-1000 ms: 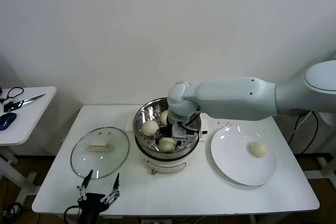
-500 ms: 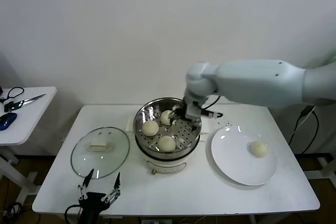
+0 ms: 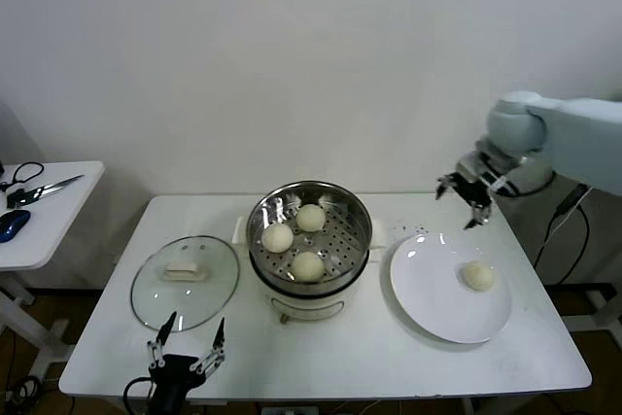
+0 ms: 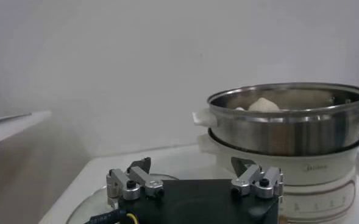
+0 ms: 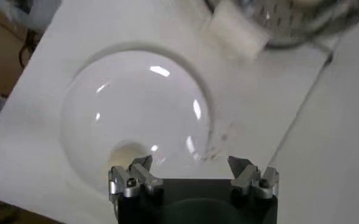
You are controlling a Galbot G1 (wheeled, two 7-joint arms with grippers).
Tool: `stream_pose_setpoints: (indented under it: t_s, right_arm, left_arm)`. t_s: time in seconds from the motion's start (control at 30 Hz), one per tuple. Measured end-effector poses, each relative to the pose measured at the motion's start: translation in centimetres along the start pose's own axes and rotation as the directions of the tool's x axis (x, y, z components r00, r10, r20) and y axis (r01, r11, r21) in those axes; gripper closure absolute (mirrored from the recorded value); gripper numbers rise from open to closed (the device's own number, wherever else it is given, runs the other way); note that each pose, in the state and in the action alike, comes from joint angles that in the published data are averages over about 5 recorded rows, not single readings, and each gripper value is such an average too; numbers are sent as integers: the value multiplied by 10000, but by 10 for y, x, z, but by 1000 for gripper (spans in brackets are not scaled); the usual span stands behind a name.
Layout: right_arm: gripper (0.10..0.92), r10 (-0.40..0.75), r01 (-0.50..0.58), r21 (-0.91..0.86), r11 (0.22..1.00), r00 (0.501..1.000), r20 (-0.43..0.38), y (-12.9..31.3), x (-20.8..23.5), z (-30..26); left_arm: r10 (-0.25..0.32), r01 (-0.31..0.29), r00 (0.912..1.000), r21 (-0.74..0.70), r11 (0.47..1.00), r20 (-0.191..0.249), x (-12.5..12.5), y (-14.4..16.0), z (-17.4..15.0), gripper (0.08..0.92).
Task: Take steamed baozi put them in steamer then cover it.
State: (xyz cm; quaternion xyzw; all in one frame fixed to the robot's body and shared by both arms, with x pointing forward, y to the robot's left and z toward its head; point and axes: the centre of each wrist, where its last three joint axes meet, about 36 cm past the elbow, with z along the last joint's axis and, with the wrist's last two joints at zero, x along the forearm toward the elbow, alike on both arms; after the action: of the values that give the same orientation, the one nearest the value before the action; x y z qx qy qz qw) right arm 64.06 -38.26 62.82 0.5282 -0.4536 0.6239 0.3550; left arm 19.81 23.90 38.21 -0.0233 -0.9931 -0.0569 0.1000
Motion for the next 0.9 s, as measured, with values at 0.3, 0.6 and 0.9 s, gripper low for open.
stream_pose_setpoints:
  t_s: [0.3,0.6,0.9]
  right_arm:
    - [200,-457,442,-2032,9781,9989,-30,47,-76,43]
    - [200,-707,665,-3066,9495,9975,-23,62,-124,61]
    - [200,-693,687,-3521,9334,9975,110,62,-157,58]
  left_arm:
    - [-15,15,9999,28,10000,-163,1,-3,3,177]
    - [-82,81,9995,-41,10000,-292,5,-2,6,177]
    - [-85,84,9994,-47,10000,-327,7,-4,6,177]
